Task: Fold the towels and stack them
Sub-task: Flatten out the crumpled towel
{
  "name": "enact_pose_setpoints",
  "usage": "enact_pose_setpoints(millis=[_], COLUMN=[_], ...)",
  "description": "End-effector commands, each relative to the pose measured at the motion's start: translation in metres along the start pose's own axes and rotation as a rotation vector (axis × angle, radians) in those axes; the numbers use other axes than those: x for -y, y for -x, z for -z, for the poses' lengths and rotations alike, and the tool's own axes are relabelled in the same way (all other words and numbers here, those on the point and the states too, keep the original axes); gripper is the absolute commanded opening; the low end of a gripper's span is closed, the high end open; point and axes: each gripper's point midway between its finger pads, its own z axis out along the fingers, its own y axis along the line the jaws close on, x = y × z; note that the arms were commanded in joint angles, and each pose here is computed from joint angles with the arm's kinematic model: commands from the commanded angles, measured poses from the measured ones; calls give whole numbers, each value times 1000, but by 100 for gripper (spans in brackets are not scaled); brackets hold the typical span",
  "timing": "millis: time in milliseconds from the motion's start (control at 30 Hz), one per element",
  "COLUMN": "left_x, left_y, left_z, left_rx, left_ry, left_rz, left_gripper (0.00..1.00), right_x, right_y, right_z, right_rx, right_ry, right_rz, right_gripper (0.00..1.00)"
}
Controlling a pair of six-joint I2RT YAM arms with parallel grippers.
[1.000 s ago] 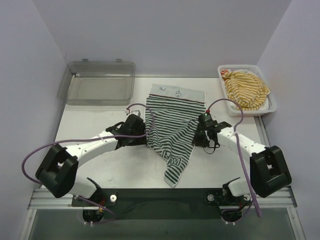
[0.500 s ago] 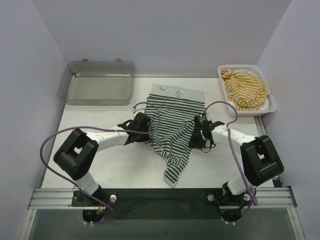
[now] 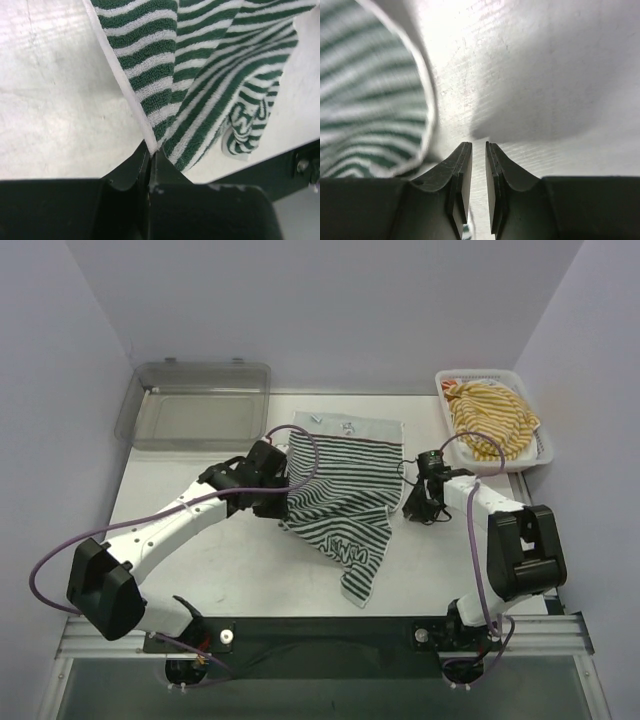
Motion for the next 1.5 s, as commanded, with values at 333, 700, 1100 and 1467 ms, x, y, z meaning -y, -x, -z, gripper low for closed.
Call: enact_pose_setpoints(millis=[333, 700, 1100, 1467], left_x=[16, 14, -12, 3], left_y=[9, 37, 76, 120], left_z=[-12, -72, -87, -4], left_rx=[-73, -11, 118, 370], left_ry=[-53, 10, 77, -2], left_rz=[-15, 40, 30, 96], left_gripper=[24, 25, 26, 82], right_x=[-35, -45, -16, -64], right_y=[3, -128, -43, -33], right_z=[58, 73, 6, 88], right_rx=[105, -123, -125, 197], right_ry=[44, 147, -53, 38], right_rz=[362, 551, 349, 682], right_gripper=[42, 50, 32, 55])
